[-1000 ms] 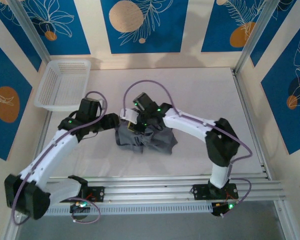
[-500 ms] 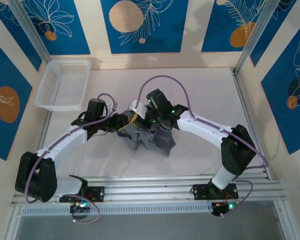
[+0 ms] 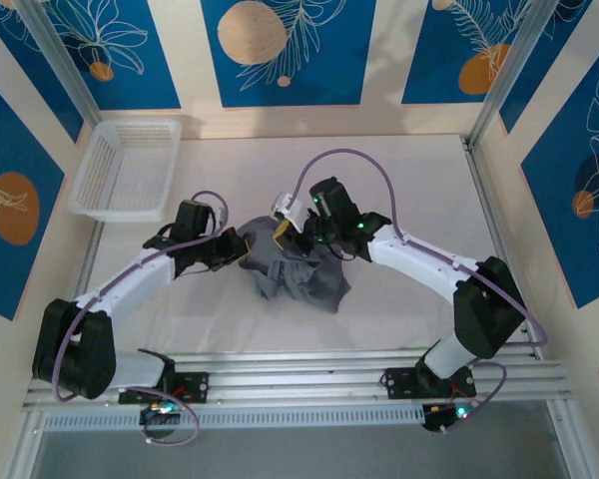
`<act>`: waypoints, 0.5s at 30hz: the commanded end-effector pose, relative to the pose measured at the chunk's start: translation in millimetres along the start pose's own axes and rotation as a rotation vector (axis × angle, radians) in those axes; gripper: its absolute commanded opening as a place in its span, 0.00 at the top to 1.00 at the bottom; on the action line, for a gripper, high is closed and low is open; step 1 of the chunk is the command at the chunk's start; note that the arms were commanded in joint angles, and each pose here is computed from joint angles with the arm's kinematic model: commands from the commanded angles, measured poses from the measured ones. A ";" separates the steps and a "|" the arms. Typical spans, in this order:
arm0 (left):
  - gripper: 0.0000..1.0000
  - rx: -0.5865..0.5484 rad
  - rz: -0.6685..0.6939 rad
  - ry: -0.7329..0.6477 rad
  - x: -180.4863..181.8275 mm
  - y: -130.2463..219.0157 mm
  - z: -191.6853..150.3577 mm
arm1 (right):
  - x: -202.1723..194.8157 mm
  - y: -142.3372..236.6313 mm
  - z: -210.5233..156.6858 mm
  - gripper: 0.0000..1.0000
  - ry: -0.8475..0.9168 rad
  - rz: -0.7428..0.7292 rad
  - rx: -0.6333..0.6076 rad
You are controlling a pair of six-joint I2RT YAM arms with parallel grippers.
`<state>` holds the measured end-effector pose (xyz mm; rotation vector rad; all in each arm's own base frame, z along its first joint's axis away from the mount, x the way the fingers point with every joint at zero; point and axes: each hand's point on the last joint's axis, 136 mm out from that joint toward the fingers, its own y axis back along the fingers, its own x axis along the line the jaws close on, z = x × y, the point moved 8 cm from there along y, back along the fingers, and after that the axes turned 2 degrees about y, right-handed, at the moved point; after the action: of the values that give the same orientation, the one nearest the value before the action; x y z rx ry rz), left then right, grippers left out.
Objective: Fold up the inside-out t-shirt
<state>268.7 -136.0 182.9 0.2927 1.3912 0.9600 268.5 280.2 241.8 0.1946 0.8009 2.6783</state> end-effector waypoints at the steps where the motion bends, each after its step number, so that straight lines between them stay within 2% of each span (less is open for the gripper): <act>1: 1.00 -0.009 0.040 0.018 9.4 -0.5 0.9 | 7.2 10.8 8.4 0.83 -0.014 0.043 -0.066; 2: 0.99 -0.008 0.026 0.021 8.3 -1.3 1.2 | 7.6 11.4 7.9 0.85 -0.014 0.050 -0.070; 4: 0.66 -0.015 0.000 0.041 6.4 -0.3 3.6 | 7.4 12.4 6.6 0.93 -0.022 0.059 -0.073; 6: 0.43 -0.031 0.007 0.075 9.7 1.9 6.7 | 7.6 14.1 5.4 1.00 -0.028 0.078 -0.079; 7: 0.35 -0.035 0.018 0.090 13.0 2.2 8.4 | 7.0 15.0 4.8 1.00 -0.032 0.082 -0.082; 10: 0.30 -0.041 0.077 0.126 25.2 2.5 11.9 | 7.4 17.3 3.6 1.00 -0.036 0.082 -0.085; 15: 0.30 -0.065 0.218 0.181 48.9 7.3 11.6 | 7.0 27.0 3.0 1.00 -0.040 0.057 -0.106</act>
<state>277.6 -107.4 171.0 0.2596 1.4652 1.1257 261.3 269.0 243.0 0.2683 0.7277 2.7280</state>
